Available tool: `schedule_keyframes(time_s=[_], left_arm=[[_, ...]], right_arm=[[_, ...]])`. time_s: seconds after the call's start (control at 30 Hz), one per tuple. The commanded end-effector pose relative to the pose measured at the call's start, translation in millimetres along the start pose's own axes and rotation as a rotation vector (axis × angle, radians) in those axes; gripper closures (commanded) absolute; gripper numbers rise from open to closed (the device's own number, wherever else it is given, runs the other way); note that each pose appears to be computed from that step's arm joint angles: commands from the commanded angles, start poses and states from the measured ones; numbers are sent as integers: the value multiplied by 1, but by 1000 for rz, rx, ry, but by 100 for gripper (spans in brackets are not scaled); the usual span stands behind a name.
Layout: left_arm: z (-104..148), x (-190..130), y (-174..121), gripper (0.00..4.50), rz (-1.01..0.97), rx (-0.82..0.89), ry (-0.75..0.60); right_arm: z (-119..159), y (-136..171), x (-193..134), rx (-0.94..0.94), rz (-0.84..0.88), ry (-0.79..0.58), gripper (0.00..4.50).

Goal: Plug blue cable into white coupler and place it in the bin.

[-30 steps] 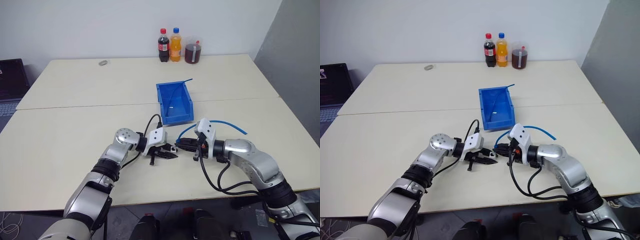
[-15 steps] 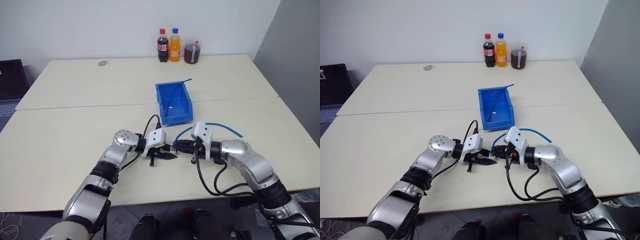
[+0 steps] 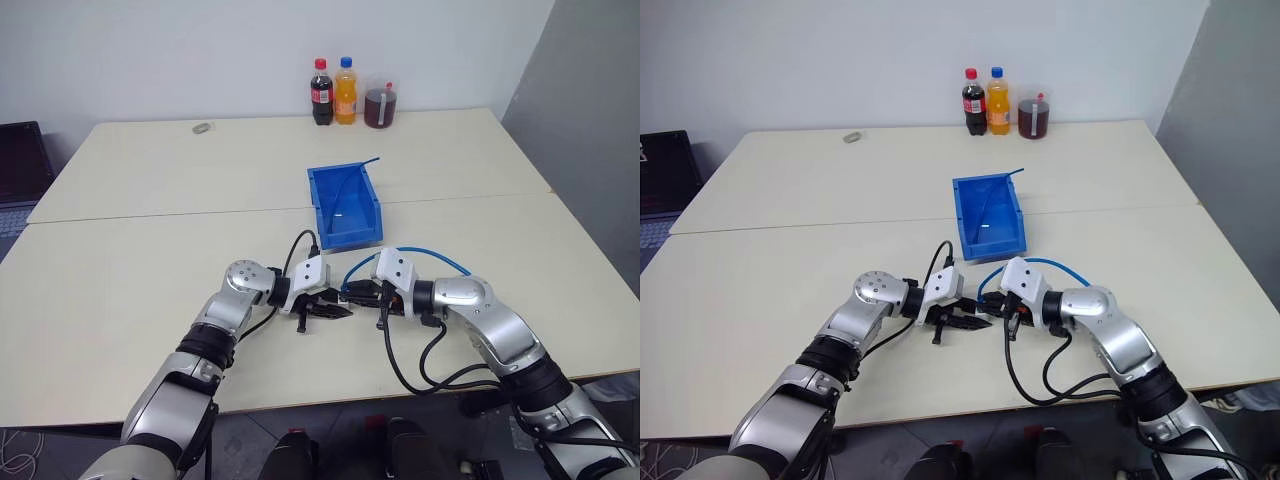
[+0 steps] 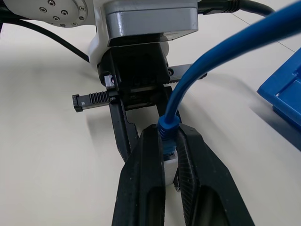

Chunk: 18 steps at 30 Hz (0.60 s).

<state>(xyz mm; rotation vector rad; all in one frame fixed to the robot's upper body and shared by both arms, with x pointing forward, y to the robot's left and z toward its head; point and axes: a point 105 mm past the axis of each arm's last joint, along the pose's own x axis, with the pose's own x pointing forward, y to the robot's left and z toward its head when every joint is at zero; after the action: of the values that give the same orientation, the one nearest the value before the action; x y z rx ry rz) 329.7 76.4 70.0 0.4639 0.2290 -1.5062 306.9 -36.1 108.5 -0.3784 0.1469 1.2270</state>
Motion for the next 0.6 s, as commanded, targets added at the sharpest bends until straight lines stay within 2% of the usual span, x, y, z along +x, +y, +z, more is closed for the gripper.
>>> schedule_keyframes(time_s=[0.03, 0.33, 0.47, 0.5, 0.6], left_arm=[[20, 1, 3, 371, -4, 66, -45], [23, 0, 8, 371, 36, 97, -55], [23, 0, 8, 371, 36, 89, -59], [24, -1, 8, 336, 34, 78, -67], [27, -6, 8, 278, 45, 75, -83]], right_arm=[[-24, 6, 2, 39, 20, 91, 437], [-54, 16, -1, 62, 39, 161, 437], [-52, 13, -1, 87, 17, 147, 437], [-49, 10, -1, 109, 6, 130, 437], [-33, 1, -2, 172, -26, 63, 437]])
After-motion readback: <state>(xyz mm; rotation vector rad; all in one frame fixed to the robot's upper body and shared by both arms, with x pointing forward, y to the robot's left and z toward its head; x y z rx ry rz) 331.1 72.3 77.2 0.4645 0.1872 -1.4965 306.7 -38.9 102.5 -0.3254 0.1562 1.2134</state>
